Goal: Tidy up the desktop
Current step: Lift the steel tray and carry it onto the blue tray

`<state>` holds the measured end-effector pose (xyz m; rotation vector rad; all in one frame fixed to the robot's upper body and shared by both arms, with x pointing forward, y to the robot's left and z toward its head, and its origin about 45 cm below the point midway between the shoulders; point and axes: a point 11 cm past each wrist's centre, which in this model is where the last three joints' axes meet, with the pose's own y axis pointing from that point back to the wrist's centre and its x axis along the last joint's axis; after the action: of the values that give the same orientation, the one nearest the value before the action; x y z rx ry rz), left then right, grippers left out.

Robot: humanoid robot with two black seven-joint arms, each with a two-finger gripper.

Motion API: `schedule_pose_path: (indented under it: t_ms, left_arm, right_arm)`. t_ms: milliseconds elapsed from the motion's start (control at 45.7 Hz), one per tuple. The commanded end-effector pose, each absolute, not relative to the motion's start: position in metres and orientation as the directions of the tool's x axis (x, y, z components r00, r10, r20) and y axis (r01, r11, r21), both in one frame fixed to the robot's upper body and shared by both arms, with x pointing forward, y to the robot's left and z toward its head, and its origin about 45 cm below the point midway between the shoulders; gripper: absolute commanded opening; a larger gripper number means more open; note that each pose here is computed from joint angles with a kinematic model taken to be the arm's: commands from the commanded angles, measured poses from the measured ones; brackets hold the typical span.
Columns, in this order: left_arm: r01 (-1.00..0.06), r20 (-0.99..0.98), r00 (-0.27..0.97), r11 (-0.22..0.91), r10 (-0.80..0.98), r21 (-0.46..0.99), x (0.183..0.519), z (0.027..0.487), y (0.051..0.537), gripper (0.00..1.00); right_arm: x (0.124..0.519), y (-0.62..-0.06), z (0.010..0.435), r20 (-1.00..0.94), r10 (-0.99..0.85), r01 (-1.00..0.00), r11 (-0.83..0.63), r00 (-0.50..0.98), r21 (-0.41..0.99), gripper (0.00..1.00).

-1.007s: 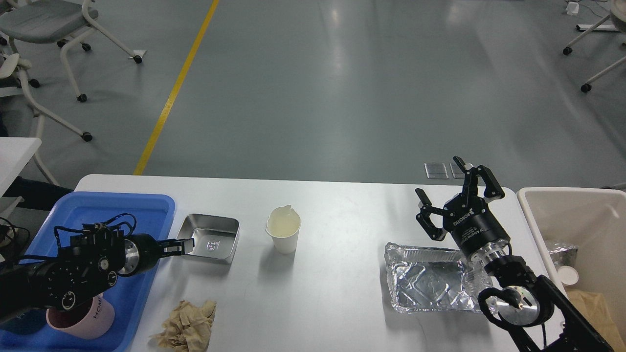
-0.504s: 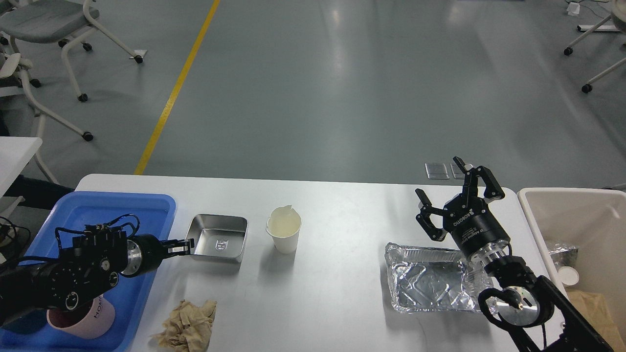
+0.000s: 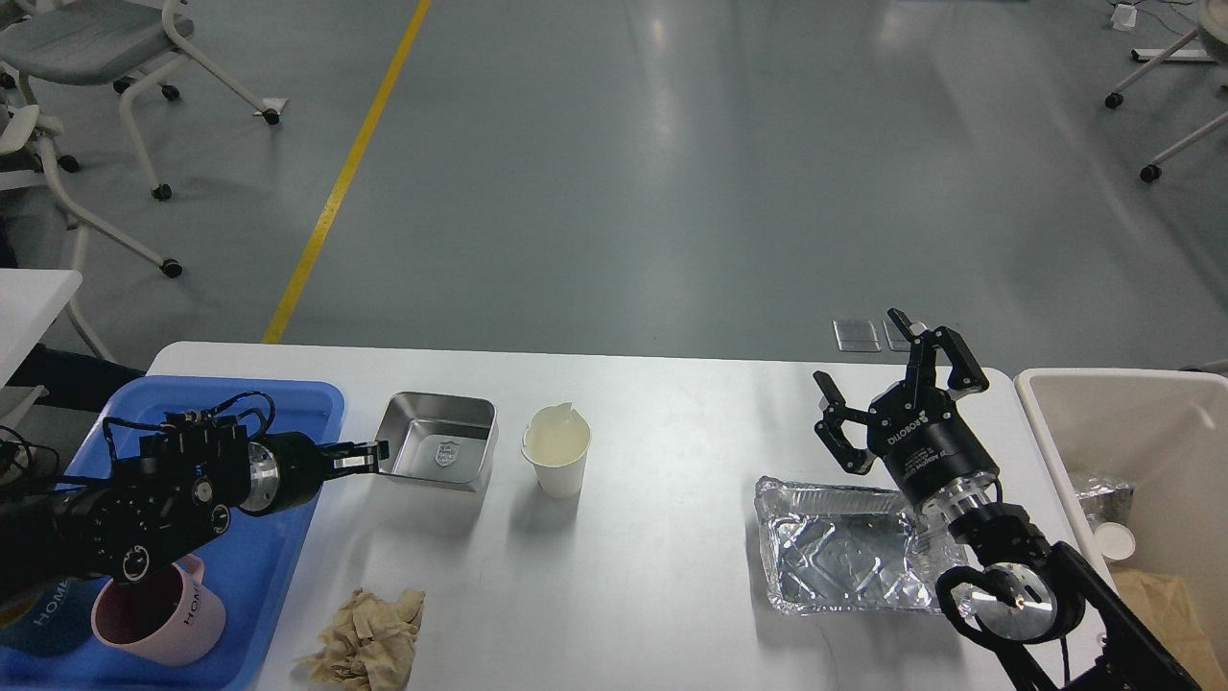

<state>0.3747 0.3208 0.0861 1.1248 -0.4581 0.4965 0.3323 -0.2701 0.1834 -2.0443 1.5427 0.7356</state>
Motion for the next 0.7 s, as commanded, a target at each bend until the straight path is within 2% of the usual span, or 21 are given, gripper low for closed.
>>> schedule_pose_path:
  t_ms: [0,285,679]
  left_arm:
    - [-0.619,0.604,0.782,0.311,0.154,0.722,0.381,0.105,0.347,0.01]
    - [-0.661,0.634,0.750,0.253,0.187,0.707,0.372,0.158,0.409,0.02]
    - [-0.689,0.655,0.720,0.121,0.232,0.715,0.325,0.216,0.505,0.03]
  right_arm:
    - [0.332,-0.270,0.184,-0.666,-0.711,-0.965,-0.255,0.224,-0.053,1.00]
    - [0.334,-0.267,0.185,-0.665,-0.711,-0.964,-0.260,0.230,-0.056,1.00]
    - [0.333,-0.267,0.184,-0.654,-0.720,-0.963,-0.264,0.233,-0.053,1.00]
